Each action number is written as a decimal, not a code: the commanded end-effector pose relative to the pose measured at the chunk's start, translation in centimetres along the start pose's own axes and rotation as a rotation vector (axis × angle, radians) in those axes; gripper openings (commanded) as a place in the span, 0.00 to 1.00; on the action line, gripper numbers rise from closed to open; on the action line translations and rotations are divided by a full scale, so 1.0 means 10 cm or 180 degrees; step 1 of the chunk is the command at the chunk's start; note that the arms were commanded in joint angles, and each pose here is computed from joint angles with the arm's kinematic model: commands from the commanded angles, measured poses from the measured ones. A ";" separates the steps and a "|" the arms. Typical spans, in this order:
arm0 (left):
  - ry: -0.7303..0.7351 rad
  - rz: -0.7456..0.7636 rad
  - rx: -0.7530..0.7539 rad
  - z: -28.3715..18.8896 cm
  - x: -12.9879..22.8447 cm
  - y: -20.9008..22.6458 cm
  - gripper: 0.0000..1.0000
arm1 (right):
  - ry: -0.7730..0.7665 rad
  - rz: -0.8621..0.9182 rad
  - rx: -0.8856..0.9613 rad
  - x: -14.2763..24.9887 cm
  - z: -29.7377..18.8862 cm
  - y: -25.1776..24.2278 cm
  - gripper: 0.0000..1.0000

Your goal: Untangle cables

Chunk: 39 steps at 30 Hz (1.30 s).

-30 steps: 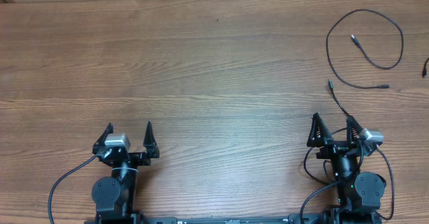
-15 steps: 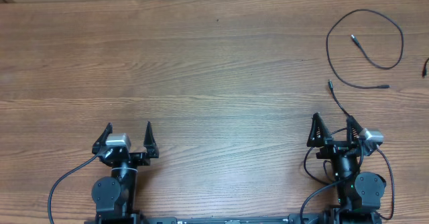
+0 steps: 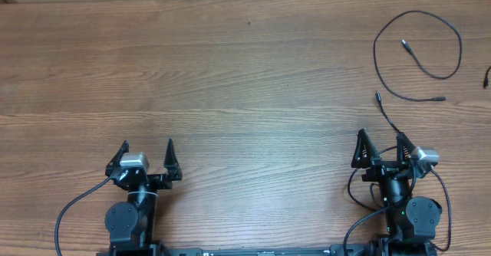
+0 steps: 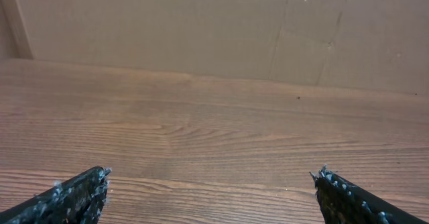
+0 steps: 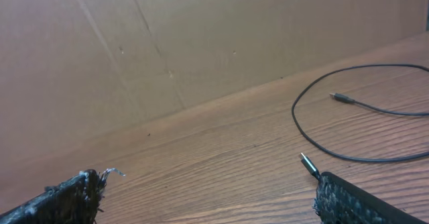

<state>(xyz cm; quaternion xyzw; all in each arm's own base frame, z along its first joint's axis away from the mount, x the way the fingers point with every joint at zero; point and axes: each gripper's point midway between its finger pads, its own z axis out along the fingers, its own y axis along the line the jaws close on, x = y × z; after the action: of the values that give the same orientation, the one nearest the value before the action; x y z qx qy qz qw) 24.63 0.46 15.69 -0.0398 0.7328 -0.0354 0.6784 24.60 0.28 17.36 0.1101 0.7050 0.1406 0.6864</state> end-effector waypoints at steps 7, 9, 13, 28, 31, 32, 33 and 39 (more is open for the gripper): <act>-0.0010 -0.0033 -0.0034 0.00 0.00 0.02 0.99 | -0.0010 0.0009 0.0014 0.02 0.00 -0.02 1.00; -0.0010 -0.0033 -0.0034 0.00 0.00 0.02 1.00 | -0.0010 0.0009 0.0014 0.02 0.00 -0.02 1.00; -0.0010 -0.0033 -0.0036 0.00 0.00 0.02 0.99 | -0.0010 0.0009 0.0014 0.02 0.00 -0.02 1.00; -0.0010 -0.0033 -0.0036 0.00 0.00 0.02 1.00 | -0.0010 0.0009 0.0014 0.02 0.00 -0.02 1.00; -0.0010 -0.0033 -0.0036 0.00 0.00 0.02 0.99 | -0.0010 0.0009 0.0014 0.02 0.00 -0.02 1.00; -0.0010 -0.0033 -0.0034 0.00 0.00 0.02 1.00 | -0.0010 0.0009 0.0014 0.02 0.00 -0.02 1.00; -0.0010 -0.0033 -0.0034 0.00 0.00 0.02 1.00 | -0.0010 0.0009 0.0014 0.02 0.00 -0.02 1.00; -0.0010 -0.0033 -0.0036 0.00 0.00 0.02 1.00 | -0.0117 -0.0278 0.0407 -0.05 -0.01 -0.23 1.00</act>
<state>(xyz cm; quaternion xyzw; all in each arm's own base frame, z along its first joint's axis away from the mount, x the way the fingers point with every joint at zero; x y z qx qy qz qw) 24.63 0.46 15.69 -0.0398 0.7328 -0.0354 0.6784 24.61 0.01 17.32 0.1115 0.7055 0.1307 0.6876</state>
